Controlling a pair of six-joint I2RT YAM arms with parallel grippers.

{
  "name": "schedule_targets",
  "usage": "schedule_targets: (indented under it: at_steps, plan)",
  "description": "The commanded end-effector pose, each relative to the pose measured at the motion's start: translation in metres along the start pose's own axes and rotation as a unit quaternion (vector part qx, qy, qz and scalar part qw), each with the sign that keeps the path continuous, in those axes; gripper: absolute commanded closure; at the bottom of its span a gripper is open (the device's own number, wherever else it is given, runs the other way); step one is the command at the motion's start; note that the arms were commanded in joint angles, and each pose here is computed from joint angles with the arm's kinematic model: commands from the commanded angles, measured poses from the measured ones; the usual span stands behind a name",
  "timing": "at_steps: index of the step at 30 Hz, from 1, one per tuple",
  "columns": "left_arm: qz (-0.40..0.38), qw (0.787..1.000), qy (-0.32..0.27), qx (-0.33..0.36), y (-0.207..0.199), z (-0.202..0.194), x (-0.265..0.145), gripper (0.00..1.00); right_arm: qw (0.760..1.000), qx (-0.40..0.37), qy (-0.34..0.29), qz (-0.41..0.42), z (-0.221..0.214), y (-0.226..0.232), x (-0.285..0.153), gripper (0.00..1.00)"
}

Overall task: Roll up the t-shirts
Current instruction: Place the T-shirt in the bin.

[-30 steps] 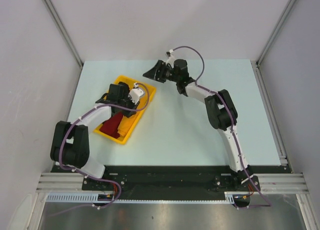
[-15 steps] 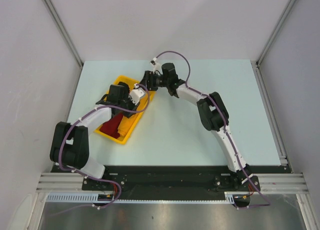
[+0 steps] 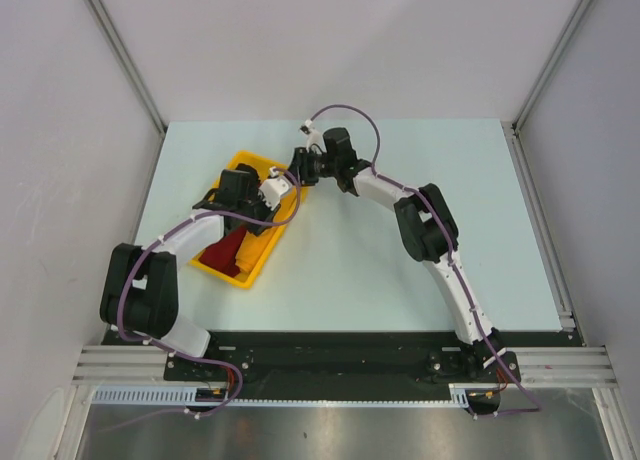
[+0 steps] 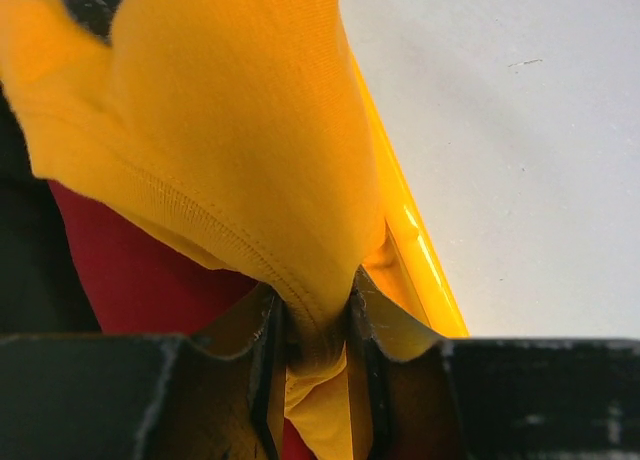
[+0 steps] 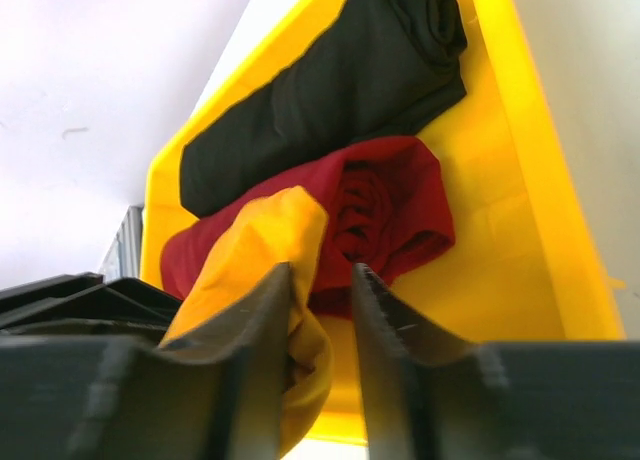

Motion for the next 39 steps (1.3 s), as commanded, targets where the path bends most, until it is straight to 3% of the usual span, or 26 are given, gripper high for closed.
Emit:
schedule_targets:
  at_steps: [1,5,11,30,39]
  plan:
    - [0.021,0.999,-0.041,0.016,0.007,0.022,-0.004,0.93,1.000,-0.006,-0.008,-0.015,0.010,0.011,-0.011,0.73]
    - [0.025,0.999,-0.037,0.009,0.009,0.022,0.000,0.93,0.999,0.018,-0.013,-0.043,0.010,0.007,-0.016,0.88]
    - [0.021,1.000,-0.022,-0.007,0.012,0.018,0.010,0.92,0.994,0.053,-0.045,-0.087,0.018,-0.002,-0.032,1.00]
    - [0.022,0.992,0.037,-0.121,0.028,0.013,0.032,0.83,0.971,0.128,-0.071,-0.191,0.028,-0.027,-0.032,1.00]
    - [0.024,0.979,0.077,-0.188,0.030,-0.006,0.033,0.78,0.963,0.136,-0.091,-0.215,0.034,-0.031,-0.035,0.91]
Point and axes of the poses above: each gripper's point midway between its finger pads, its own x axis out along the fingers, its own y axis along the line the jaws close on, z = x × y, the point moved 4 cm from there along -x, back along the fingers
